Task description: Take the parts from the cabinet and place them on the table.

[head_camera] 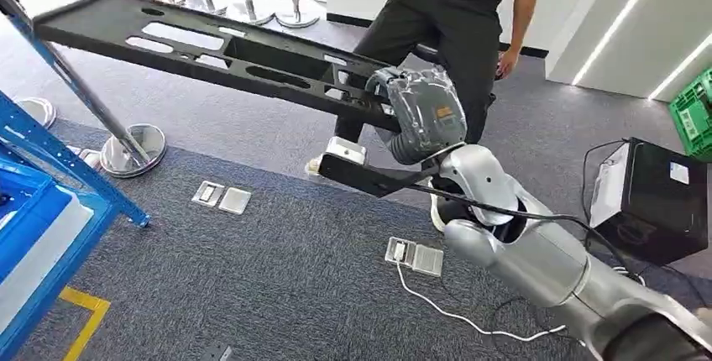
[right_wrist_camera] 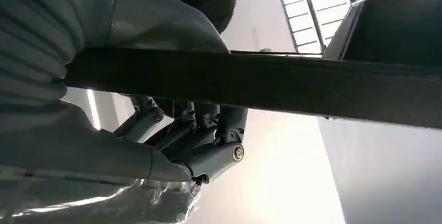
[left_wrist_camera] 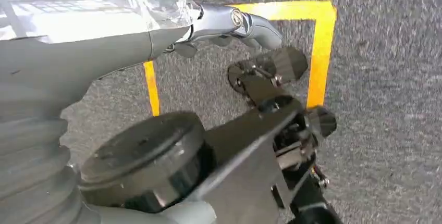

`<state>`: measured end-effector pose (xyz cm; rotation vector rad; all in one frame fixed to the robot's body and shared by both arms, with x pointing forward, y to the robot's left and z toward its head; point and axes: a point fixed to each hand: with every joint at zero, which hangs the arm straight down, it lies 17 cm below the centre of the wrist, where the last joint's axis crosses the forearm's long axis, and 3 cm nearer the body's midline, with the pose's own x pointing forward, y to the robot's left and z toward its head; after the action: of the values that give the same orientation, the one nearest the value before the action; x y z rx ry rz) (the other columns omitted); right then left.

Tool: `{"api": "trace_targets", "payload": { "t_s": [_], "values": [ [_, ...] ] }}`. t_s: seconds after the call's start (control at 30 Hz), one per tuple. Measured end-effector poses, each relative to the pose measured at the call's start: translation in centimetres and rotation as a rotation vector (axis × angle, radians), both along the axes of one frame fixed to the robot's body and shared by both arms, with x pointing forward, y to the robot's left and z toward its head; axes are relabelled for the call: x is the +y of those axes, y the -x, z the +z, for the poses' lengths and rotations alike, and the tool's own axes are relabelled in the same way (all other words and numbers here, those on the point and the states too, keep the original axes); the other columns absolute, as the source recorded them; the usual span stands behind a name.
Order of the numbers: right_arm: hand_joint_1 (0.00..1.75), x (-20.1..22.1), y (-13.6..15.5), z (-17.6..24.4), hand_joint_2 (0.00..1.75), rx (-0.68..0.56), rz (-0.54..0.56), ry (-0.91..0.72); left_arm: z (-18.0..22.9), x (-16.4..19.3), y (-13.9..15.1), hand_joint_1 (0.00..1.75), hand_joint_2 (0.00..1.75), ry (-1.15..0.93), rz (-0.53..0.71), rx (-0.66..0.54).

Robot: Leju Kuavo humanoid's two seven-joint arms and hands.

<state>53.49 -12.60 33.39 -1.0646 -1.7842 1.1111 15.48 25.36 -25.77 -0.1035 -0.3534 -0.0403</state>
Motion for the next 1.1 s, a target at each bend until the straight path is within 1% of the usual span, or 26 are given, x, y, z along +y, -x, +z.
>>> {"api": "trace_targets", "payload": {
  "t_s": [0.1, 0.23, 0.37, 0.43, 0.53, 0.7, 1.1],
  "values": [
    [1.75, 0.9, 0.2, -0.2, 1.75, 0.011, 0.022, -0.010, 0.0, -0.2, 0.1, 0.00, 1.75, 0.005, -0.009, 0.002],
    [1.75, 1.2, 0.4, -1.6, 1.75, 0.041, 0.026, -0.003, 0.0, -0.2, 0.2, 0.00, 1.75, 0.008, -0.011, 0.009],
    [1.75, 0.6, 0.3, -2.1, 1.75, 0.047, -0.002, 0.003, -0.2, -0.2, 0.9, 0.00, 1.75, 0.006, -0.019, 0.030],
    [1.75, 0.1, 0.1, -2.6, 1.75, 0.069, -0.008, -0.007, -0.3, -0.2, 1.1, 0.00, 1.75, 0.007, -0.015, 0.033],
    [1.75, -0.2, 0.1, -3.1, 1.75, 0.082, -0.003, -0.007, -0.1, -0.6, 1.0, 0.00, 1.75, 0.029, -0.031, 0.030],
    [1.75, -0.3, 0.3, -4.0, 1.75, 0.099, -0.002, -0.007, -0.3, -0.6, 2.0, 0.00, 1.75, 0.028, -0.029, 0.047],
    [1.75, -1.1, 0.3, -3.6, 1.75, 0.094, -0.017, -0.003, -0.2, -1.0, 1.4, 0.00, 1.75, 0.033, -0.027, 0.038]
  ]
}}
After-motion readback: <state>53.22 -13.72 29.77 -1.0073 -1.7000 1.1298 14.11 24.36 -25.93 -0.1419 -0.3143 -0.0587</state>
